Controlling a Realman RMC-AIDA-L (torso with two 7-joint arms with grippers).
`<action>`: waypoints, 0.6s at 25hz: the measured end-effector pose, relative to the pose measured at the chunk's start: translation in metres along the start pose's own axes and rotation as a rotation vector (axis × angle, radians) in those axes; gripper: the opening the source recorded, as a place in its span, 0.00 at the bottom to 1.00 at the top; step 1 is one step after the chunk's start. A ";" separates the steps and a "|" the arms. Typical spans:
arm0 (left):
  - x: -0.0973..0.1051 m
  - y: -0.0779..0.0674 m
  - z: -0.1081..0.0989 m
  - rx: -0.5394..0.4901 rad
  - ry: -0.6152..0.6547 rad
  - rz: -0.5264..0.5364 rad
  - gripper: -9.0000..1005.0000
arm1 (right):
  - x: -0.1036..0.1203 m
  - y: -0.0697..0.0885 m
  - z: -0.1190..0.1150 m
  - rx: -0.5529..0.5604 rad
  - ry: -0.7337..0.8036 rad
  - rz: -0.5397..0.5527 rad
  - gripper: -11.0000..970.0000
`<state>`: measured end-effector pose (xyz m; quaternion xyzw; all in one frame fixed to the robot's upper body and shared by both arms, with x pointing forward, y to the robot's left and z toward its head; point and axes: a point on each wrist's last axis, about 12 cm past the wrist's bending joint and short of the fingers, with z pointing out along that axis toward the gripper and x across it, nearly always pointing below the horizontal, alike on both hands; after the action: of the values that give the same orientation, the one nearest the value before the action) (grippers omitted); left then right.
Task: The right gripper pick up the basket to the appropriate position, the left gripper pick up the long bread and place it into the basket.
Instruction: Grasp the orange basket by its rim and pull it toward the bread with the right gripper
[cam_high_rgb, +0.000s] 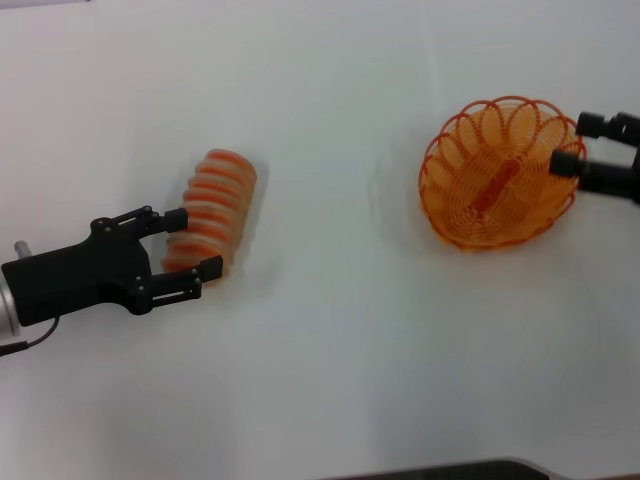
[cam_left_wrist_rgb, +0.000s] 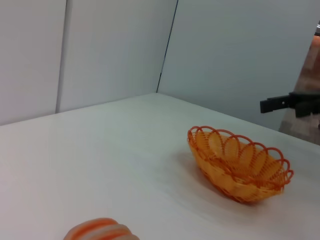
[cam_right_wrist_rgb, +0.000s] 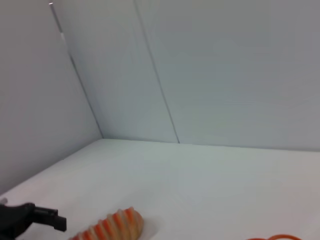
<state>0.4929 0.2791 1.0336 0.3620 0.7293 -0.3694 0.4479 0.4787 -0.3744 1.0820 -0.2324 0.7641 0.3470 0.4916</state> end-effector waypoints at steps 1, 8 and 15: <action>-0.001 0.000 0.001 0.001 -0.001 0.001 0.82 | -0.006 -0.003 -0.001 -0.001 0.011 0.042 0.90; -0.002 0.001 0.001 0.005 -0.002 0.002 0.82 | -0.044 -0.025 0.000 0.013 0.147 0.229 0.90; -0.003 0.000 0.001 0.012 -0.005 0.002 0.82 | -0.073 -0.039 0.006 0.122 0.321 0.267 0.90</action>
<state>0.4942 0.2773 1.0355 0.3643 0.7256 -0.3744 0.4479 0.5398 -0.3943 1.1353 -0.1511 0.8761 0.3208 0.3265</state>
